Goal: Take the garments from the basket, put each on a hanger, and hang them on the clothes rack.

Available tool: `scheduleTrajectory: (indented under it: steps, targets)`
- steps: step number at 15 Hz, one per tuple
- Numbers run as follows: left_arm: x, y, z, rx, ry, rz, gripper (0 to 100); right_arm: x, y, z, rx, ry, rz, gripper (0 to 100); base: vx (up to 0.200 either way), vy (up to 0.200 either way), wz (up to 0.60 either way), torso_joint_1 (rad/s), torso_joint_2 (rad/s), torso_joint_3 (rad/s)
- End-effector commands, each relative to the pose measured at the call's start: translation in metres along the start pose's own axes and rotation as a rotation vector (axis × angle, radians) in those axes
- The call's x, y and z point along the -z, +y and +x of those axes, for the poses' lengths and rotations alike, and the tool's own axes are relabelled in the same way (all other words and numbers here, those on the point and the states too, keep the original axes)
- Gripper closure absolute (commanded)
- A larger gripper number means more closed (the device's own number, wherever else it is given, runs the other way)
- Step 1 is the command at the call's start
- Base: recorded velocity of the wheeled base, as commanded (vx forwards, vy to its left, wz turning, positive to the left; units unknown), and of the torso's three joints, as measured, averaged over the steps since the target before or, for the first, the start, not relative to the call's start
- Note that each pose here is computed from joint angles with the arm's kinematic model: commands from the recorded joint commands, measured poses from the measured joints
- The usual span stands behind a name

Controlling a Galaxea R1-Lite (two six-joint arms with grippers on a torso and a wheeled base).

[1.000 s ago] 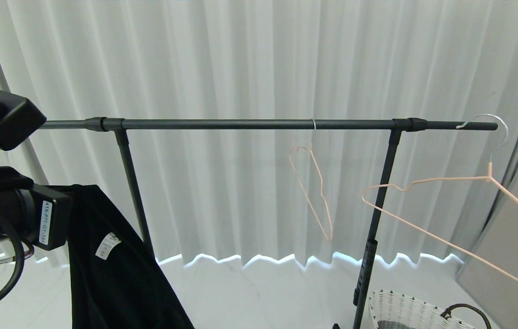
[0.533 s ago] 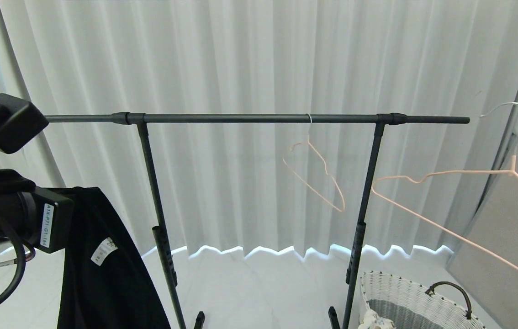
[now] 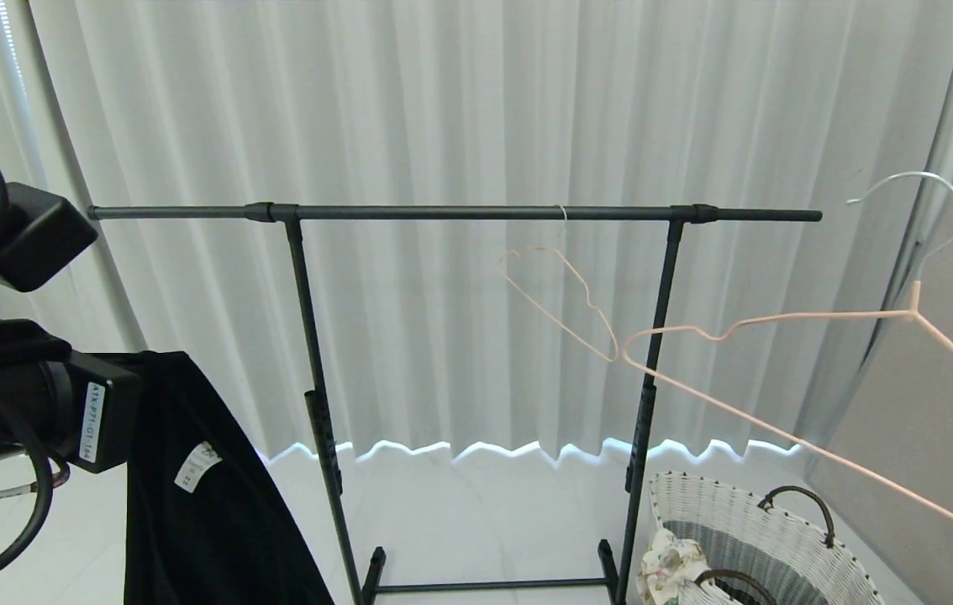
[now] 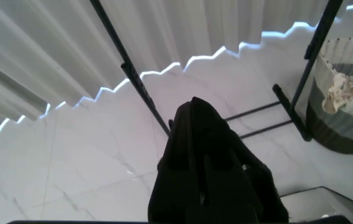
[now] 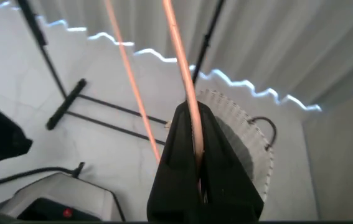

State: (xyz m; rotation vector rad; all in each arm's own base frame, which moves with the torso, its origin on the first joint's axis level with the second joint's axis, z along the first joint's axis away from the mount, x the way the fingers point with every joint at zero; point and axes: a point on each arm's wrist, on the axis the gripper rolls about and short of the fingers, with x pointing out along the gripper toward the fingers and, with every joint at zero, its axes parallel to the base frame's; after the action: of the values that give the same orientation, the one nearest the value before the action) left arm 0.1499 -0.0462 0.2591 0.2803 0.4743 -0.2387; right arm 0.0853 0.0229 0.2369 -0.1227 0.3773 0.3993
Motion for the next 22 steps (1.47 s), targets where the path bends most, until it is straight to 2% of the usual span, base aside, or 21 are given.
scheduleTrajectory:
  steps: [1,3,4,6,7,8,12,13,14,15,17,22]
  targets:
    - [-0.001,-0.003,0.006,0.015,0.017,0.008,100,-0.004,0.008,0.01,-0.094,0.004,-0.021,100,0.0,0.0,0.0,0.0,0.0,0.0]
    - [-0.012,-0.01,0.014,0.043,0.009,0.024,100,-0.011,0.02,0.016,-0.211,-0.03,0.022,100,0.0,0.0,0.0,0.0,0.0,0.0]
    - [-0.022,-0.013,0.022,0.038,0.012,0.012,100,-0.013,0.027,0.02,-0.267,-0.037,0.038,100,0.0,0.0,0.0,0.0,0.0,0.0]
    - [-0.041,-0.021,0.047,-0.031,0.035,-0.032,100,-0.014,0.037,0.026,-0.337,-0.014,0.049,100,0.0,0.0,0.0,0.0,0.0,0.0]
    - [-0.051,-0.028,0.063,-0.099,0.05,-0.058,100,-0.014,0.04,0.031,-0.356,0.002,0.05,100,0.0,0.0,0.0,0.0,0.0,0.0]
    - [-0.057,-0.035,0.076,-0.137,0.062,-0.073,100,-0.016,0.043,0.036,-0.366,-0.002,0.057,100,0.0,0.0,0.0,0.0,0.0,0.0]
    - [-0.057,-0.052,0.101,-0.115,0.11,-0.064,100,-0.024,0.049,0.052,-0.382,0.015,0.123,100,0.0,0.0,0.0,0.0,0.0,0.0]
    - [-0.06,-0.054,0.11,-0.12,0.113,-0.108,100,-0.024,0.05,0.053,-0.385,0.02,0.14,100,0.0,0.0,0.0,0.0,0.0,0.0]
    - [-0.066,-0.056,0.116,-0.124,0.103,-0.172,100,-0.024,0.051,0.055,-0.392,0.023,0.146,100,0.0,0.0,0.0,0.0,0.0,0.0]
    - [-0.069,-0.056,0.118,-0.125,0.1,-0.2,100,-0.026,0.052,0.056,-0.396,0.015,0.159,100,0.0,0.0,0.0,0.0,0.0,0.0]
    - [-0.07,-0.057,0.12,-0.124,0.098,-0.206,100,-0.028,0.06,0.064,-0.425,0.013,0.157,100,0.0,0.0,0.0,0.0,0.0,0.0]
    - [-0.082,-0.058,0.114,-0.11,0.051,-0.224,100,-0.032,0.07,0.1,-0.42,0.004,0.16,100,0.0,0.0,0.0,0.0,0.0,0.0]
